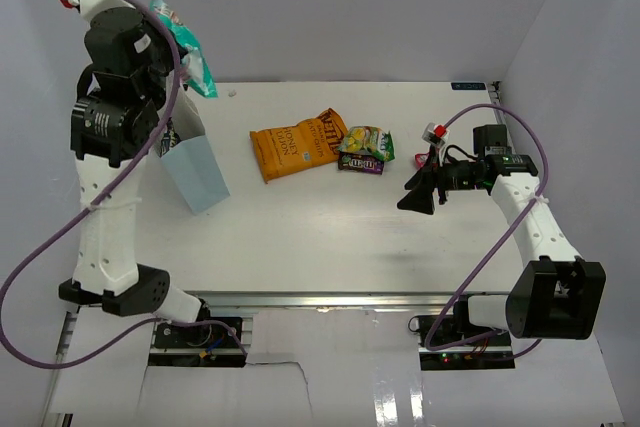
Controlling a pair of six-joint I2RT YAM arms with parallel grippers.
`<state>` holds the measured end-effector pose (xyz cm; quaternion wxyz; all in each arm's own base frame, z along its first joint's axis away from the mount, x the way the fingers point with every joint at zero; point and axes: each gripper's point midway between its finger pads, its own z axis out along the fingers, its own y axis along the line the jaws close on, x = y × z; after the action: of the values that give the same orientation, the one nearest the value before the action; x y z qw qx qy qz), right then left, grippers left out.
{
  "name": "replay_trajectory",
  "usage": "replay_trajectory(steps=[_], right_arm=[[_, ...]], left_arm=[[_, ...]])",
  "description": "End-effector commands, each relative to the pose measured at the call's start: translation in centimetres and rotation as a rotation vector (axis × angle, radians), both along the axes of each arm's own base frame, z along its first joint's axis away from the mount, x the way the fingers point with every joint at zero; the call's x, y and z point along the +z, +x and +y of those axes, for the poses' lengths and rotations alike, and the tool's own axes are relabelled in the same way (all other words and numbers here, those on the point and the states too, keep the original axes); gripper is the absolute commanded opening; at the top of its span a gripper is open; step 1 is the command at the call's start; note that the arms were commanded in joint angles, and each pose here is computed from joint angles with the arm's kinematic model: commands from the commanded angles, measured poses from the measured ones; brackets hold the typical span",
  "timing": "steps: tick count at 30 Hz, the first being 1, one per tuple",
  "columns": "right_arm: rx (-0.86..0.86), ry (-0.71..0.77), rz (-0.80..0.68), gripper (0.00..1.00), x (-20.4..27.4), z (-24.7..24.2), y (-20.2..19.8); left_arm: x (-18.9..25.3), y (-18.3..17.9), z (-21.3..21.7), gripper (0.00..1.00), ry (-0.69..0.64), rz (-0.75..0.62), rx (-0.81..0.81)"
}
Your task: Place the snacks into the paper bag
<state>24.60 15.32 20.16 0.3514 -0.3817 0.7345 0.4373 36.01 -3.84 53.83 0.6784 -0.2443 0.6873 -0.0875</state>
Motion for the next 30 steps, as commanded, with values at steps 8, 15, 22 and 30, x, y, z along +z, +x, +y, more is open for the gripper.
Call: replay_trajectory(steps=[8, 15, 22, 30], right_arm=[[-0.031, -0.019, 0.017, 0.84, -1.8, -1.3, -0.5], [-0.040, -0.020, 0.033, 0.84, -2.2, -1.5, -0.2], [-0.066, -0.043, 0.028, 0.84, -1.9, -2.1, 0.8], [-0.108, -0.095, 0.032, 0.84, -2.3, -2.9, 1.5]], left_arm=[[-2.5, 3.1, 8.4, 0.00, 0.075, 0.084, 0.158], [-8.0, 4.0, 10.2, 0.00, 0.111, 0.200, 0.169], [-13.7, 6.0, 10.7, 0.01, 0.135, 0.303, 0.116], [-14.0, 6.7, 9.6, 0.84, 0.077, 0.287, 0.049]])
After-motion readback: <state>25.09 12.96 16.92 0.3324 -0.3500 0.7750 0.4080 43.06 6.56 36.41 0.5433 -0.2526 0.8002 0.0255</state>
